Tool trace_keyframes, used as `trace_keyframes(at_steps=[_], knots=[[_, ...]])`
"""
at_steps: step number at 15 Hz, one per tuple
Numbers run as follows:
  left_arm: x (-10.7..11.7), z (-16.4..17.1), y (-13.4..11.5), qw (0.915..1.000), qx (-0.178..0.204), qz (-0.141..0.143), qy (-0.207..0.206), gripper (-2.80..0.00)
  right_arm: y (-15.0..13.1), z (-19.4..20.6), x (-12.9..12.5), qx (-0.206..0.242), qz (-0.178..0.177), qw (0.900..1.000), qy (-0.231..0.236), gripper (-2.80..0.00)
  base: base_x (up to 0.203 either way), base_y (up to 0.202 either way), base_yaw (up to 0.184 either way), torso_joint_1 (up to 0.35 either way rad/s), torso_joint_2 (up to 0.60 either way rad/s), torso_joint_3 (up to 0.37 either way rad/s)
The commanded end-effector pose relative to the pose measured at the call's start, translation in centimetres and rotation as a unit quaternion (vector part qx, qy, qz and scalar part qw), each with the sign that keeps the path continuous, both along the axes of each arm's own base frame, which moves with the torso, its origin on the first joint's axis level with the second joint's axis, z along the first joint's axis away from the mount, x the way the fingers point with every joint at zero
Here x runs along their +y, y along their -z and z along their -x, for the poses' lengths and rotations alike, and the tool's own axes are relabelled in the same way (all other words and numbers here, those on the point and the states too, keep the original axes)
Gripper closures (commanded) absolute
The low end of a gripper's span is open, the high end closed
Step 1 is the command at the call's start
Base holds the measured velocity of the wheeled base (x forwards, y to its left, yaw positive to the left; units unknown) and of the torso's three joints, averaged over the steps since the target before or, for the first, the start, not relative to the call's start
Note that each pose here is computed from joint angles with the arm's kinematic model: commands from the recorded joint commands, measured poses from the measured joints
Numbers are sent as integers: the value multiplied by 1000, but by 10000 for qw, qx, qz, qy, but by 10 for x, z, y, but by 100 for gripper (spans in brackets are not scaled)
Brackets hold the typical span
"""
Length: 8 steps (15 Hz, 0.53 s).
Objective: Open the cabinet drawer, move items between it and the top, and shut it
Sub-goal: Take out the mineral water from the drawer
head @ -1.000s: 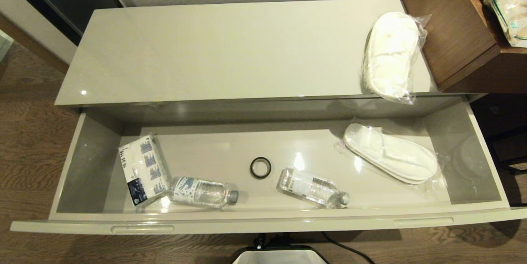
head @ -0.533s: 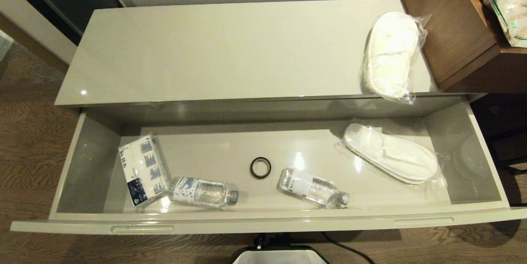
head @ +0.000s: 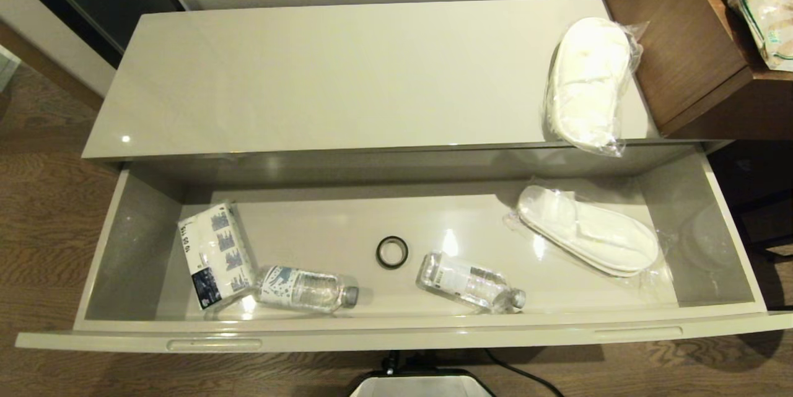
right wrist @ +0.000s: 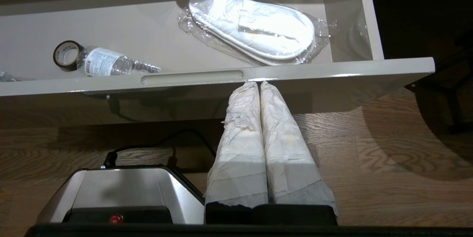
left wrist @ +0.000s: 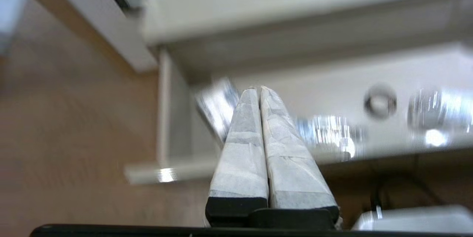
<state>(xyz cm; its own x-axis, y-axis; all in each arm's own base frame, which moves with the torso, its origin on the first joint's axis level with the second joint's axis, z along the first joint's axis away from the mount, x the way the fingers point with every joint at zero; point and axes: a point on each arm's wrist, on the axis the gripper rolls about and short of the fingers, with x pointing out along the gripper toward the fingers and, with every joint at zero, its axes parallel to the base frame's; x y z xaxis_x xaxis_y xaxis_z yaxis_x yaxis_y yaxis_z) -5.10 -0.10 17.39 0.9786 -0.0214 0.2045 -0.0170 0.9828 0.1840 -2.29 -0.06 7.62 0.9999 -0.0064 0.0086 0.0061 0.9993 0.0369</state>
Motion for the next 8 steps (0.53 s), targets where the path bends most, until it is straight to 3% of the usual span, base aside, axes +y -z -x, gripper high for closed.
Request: trace_keyframes(at_steps=[1,4,7,8], knots=[[0,8,-43,9999,128,-12,-80,0,1,1,0,-64,-1,10000,-1,0,0,0,0,0,0,0],[-1,-14,-75,9965,789,6,-274,0,1,1,0,-64,-1,10000,-1,0,0,0,0,0,0,0],[5,-63,-106,9825,1481,53,-1133,0,1,1,0,-64,-1,10000,-1,0,0,0,0,0,0,0],[7,-79,-115,9786,1645,-2,-1235,0,1,1,0,-72,-1,10000,-1,0,0,0,0,0,0,0]])
